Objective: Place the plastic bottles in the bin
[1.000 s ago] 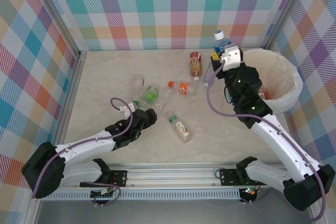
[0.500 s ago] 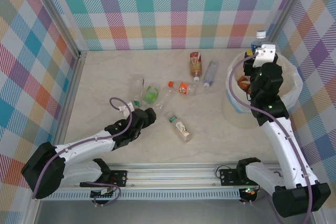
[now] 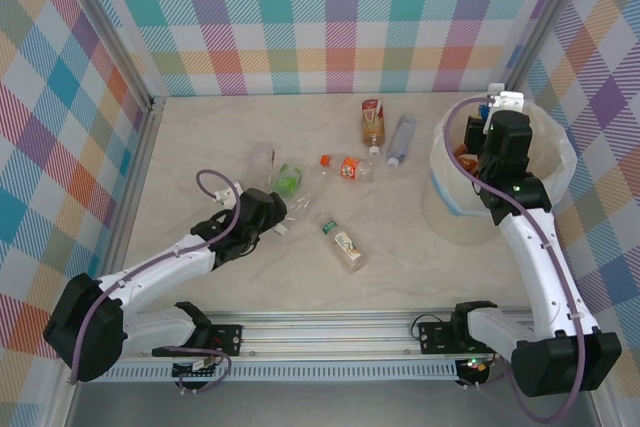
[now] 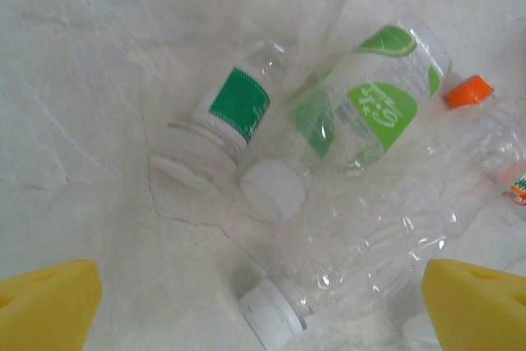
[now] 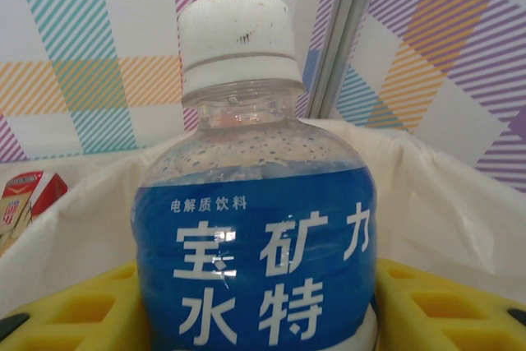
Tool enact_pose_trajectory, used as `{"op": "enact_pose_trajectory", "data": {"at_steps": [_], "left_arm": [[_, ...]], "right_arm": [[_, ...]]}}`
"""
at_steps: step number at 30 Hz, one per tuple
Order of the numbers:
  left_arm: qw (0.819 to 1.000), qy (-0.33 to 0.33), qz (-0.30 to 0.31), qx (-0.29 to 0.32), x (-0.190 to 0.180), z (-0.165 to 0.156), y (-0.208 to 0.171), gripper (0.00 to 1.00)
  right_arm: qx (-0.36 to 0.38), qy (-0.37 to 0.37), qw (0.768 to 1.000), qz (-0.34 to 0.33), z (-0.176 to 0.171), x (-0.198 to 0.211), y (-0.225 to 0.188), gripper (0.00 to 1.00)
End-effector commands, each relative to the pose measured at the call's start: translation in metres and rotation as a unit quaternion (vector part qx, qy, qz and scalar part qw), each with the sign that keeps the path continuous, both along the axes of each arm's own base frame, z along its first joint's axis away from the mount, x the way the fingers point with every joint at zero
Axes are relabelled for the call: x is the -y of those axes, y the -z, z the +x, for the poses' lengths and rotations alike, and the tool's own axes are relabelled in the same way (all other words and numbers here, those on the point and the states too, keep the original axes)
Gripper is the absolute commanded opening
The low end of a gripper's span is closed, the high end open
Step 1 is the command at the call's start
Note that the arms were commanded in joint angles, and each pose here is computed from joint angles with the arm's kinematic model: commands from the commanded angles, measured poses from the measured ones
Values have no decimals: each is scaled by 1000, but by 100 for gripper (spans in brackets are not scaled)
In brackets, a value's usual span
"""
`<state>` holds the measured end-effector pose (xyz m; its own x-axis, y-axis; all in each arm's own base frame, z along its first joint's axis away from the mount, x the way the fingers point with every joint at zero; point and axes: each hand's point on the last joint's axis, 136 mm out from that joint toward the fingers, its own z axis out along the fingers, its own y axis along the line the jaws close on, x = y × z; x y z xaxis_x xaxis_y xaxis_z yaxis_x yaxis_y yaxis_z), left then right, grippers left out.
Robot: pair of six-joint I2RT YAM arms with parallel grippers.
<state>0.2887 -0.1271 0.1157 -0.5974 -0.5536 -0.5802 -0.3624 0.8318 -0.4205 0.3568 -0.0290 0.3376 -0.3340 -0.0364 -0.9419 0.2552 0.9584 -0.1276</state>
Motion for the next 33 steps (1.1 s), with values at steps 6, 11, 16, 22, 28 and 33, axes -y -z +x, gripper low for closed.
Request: {"op": "enact_pose_trajectory", "data": {"at_steps": [6, 11, 16, 22, 28, 33], "left_arm": [[1000, -4, 4, -28, -27, 13, -7, 100], [996, 31, -20, -84, -29, 18, 5, 100], [991, 51, 7, -123, -36, 20, 16, 100], [988, 41, 14, -149, -48, 22, 27, 100], [987, 33, 29, -155, -58, 21, 31, 100], [988, 49, 9, -145, -54, 22, 30, 100]], "right_arm": [[-10, -33, 999, 38, -5, -13, 2, 71], [-1, -29, 999, 44, -6, -12, 0, 84], [11, -29, 998, 52, -7, -13, -2, 92], [35, -51, 996, 69, -11, -21, -14, 100], [78, -160, 980, 85, -20, -56, -34, 100], [99, -253, 958, 96, -31, -88, -45, 100]]}}
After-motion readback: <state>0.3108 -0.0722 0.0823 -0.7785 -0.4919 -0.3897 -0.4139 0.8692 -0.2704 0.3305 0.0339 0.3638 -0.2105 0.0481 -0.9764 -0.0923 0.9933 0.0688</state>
